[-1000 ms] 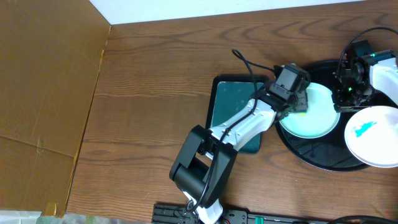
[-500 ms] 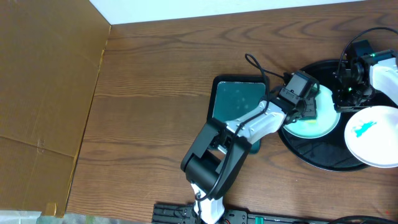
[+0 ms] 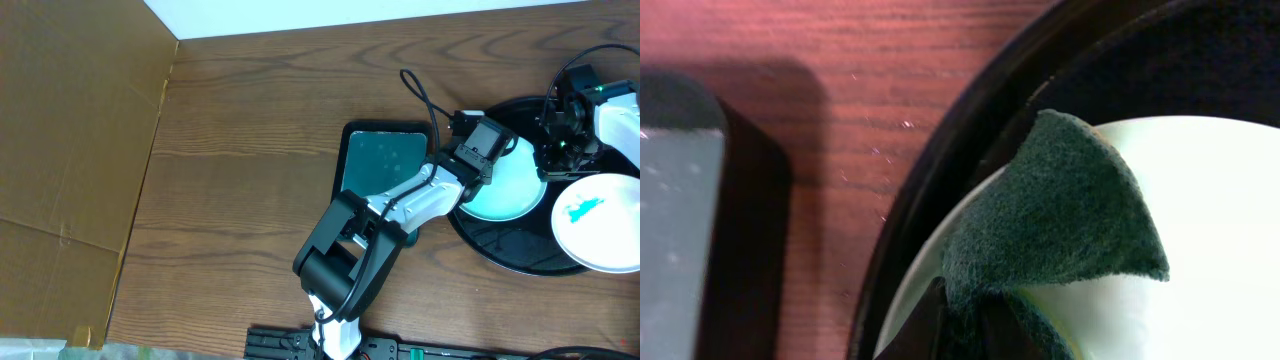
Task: Clean dirty plates on tray and stack at the side
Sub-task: 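Scrub the plate with the sponge while the right gripper holds it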
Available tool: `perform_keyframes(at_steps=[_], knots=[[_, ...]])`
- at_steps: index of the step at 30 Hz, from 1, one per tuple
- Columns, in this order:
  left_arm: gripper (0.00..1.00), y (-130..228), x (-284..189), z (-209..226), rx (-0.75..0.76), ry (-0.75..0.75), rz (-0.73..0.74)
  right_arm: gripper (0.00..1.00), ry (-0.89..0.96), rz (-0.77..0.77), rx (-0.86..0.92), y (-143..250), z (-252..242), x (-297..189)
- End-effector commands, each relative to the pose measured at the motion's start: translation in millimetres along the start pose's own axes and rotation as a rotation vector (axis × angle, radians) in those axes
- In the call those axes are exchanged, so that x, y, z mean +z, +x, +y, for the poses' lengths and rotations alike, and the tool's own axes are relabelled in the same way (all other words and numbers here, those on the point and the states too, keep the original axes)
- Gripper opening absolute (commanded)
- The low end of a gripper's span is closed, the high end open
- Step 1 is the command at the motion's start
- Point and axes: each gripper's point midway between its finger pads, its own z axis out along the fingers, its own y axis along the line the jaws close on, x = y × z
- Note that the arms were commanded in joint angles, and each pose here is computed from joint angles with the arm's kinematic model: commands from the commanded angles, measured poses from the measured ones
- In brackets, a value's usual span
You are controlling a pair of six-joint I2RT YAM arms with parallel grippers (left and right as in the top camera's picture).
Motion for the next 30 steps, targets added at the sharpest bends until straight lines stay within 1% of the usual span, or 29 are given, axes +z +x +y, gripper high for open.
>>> perform_keyframes(at_steps=[1, 3, 6, 11, 13, 15, 18, 19, 22, 26, 30], knots=[[0.07, -13.3, 7.4, 50.8, 0.050, -0.214, -0.065, 0.02, 0.057, -0.014, -0.029, 1.8, -6.6, -7.2], [0.07, -24.2, -2.0, 47.4, 0.027, -0.186, -0.095, 0.02, 0.058, -0.014, -0.030, 1.8, -6.7, -7.2], [0.07, -44.4, -25.0, 41.5, -0.058, -0.114, -0.145, 0.01, 0.058, -0.014, -0.055, 1.5, -6.7, -7.2], [0.07, -86.7, -79.4, 38.2, -0.221, 0.076, -0.234, 0.01, 0.062, -0.037, -0.068, -4.2, -7.0, -7.4], [0.07, -97.5, -94.4, 39.8, -0.251, 0.148, -0.248, 0.01, 0.061, -0.041, -0.069, -5.0, -6.6, -7.4], [0.07, -99.6, -98.9, 37.7, -0.262, 0.222, -0.227, 0.01, 0.061, -0.042, -0.069, -5.4, -6.7, -7.5], [0.07, -81.5, -92.7, 20.4, -0.266, 0.366, -0.105, 0.01, 0.061, -0.046, -0.070, -6.4, -6.6, -7.5], [0.07, -68.4, -89.3, 5.8, -0.257, 0.446, -0.035, 0.01, 0.061, -0.049, -0.070, -7.1, -6.5, -7.5], [0.07, -43.7, -79.2, -20.7, -0.230, 0.555, 0.079, 0.01, 0.060, -0.052, -0.072, -7.8, -5.9, -7.4], [0.07, -7.8, -47.8, -44.6, -0.193, 0.564, 0.190, 0.01, 0.058, -0.063, -0.075, -10.4, -5.4, -7.6], [0.07, 11.3, -21.8, -57.1, -0.174, 0.560, 0.226, 0.01, 0.059, -0.063, -0.075, -10.6, -5.4, -7.6]])
